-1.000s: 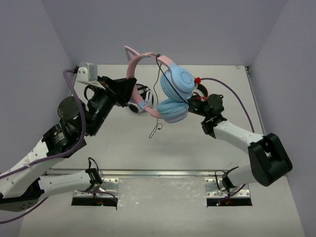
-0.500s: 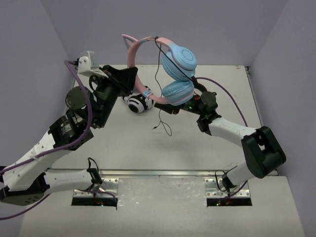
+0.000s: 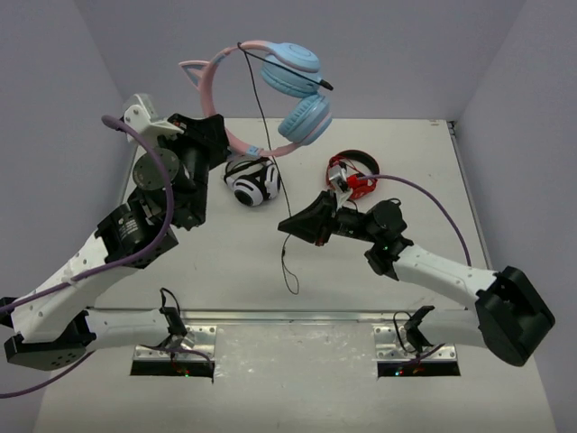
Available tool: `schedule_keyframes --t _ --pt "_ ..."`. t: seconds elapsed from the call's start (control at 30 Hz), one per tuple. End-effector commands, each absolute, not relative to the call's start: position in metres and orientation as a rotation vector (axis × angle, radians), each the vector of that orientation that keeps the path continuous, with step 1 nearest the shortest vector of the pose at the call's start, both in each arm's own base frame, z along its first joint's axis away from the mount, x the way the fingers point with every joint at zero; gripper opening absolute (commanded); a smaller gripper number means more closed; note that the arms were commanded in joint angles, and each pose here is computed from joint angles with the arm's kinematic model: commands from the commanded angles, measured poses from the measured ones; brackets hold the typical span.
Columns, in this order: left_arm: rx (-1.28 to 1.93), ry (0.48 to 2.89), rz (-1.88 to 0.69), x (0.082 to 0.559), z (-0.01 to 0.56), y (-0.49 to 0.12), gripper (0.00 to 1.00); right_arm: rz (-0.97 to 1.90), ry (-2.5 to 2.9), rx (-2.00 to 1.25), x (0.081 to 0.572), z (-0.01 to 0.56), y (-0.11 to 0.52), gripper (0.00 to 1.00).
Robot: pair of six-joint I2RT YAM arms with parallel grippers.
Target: Wrap the headphones
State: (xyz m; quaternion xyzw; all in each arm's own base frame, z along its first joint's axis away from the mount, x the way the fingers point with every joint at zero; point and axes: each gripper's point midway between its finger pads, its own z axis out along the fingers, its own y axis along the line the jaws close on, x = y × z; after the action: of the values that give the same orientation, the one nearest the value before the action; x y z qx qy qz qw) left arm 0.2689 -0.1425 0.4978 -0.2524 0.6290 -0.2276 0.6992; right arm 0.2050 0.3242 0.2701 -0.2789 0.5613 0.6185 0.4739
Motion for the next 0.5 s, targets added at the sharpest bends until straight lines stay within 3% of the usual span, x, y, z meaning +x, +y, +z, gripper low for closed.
schedule_keyframes --t 0.0,0.23,0.47 --pt "-0.798 1.204 -0.644 0.262 0.551 -0.119 0.0 1.442 1.31 -0.755 0.187 0.286 0.333 0.01" --pt "-0.797 1.182 -0.388 0.277 0.568 -0.107 0.0 1.44 1.253 -0.854 0.146 0.3 0.337 0.01" --pt "-0.769 1.232 -0.185 0.298 0.527 -0.112 0.0 1.467 1.318 -0.981 0.129 0.311 0.349 0.01"
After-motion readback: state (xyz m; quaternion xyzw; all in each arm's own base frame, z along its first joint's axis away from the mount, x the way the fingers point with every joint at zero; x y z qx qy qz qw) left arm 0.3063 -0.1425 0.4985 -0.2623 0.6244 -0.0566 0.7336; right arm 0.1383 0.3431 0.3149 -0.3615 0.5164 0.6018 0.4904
